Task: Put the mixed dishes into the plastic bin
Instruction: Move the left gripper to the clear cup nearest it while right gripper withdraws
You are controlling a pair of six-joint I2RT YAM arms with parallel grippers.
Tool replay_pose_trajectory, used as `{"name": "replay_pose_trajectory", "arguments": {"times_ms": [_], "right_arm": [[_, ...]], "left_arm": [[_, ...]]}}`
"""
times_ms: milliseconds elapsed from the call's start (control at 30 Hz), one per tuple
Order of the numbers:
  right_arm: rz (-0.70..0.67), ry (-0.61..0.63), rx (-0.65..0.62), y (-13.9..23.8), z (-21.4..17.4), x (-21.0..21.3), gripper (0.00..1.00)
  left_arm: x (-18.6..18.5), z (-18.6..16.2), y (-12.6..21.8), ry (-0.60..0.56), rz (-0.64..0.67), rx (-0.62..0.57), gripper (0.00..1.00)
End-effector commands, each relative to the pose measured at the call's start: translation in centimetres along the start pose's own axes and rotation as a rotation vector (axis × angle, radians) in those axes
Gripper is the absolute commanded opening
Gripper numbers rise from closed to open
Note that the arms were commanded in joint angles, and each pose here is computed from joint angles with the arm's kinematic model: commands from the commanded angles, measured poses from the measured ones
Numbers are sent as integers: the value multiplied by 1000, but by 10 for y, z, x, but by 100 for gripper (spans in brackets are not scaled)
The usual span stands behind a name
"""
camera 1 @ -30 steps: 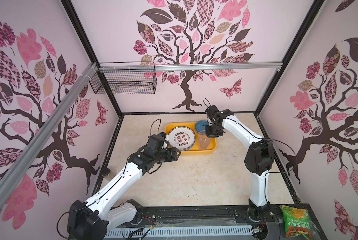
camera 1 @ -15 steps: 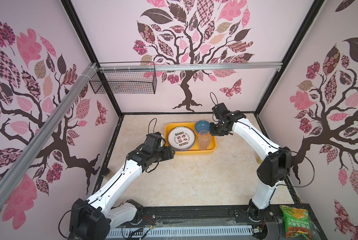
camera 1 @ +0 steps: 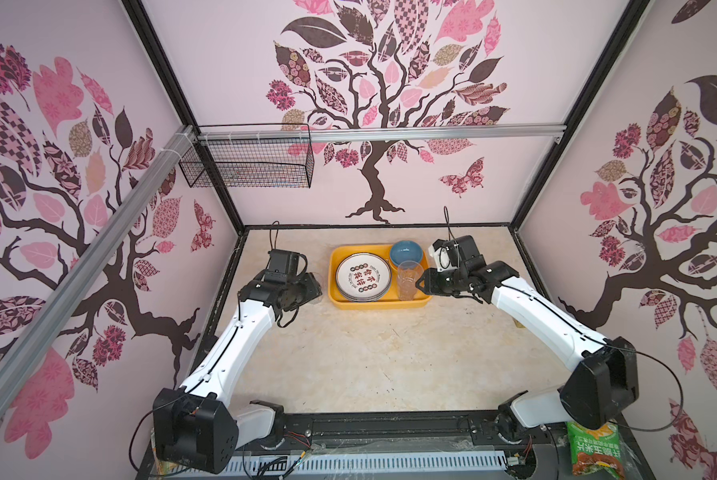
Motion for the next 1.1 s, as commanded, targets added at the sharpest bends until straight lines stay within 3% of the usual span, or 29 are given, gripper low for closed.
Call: {"name": "replay_pose_trajectory", "arguments": {"times_ms": [0,300,667,1067], "right_arm": [[153,92,-87,16,7,34,38],[280,251,-75,9,-24,78,43],[292,224,-43,-2,-43,73,42],[263,199,-8,-13,-59,60,42]], "left_arm": [[8,18,1,40,85,-34,59],[26,40,-19,132,207,-64,57],[35,51,-61,188,292,-60,52],[40,45,-101,209,299,-6,43]]}}
Point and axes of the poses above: each gripper's point midway between its finger pads, its own y axis back along the fingers, its own x axis along the line the jaws close on, z = x × y, the point moved 5 cm from there along y, back along the fingers, and after that the axes turned 2 degrees about y, right-handed, at the moved point
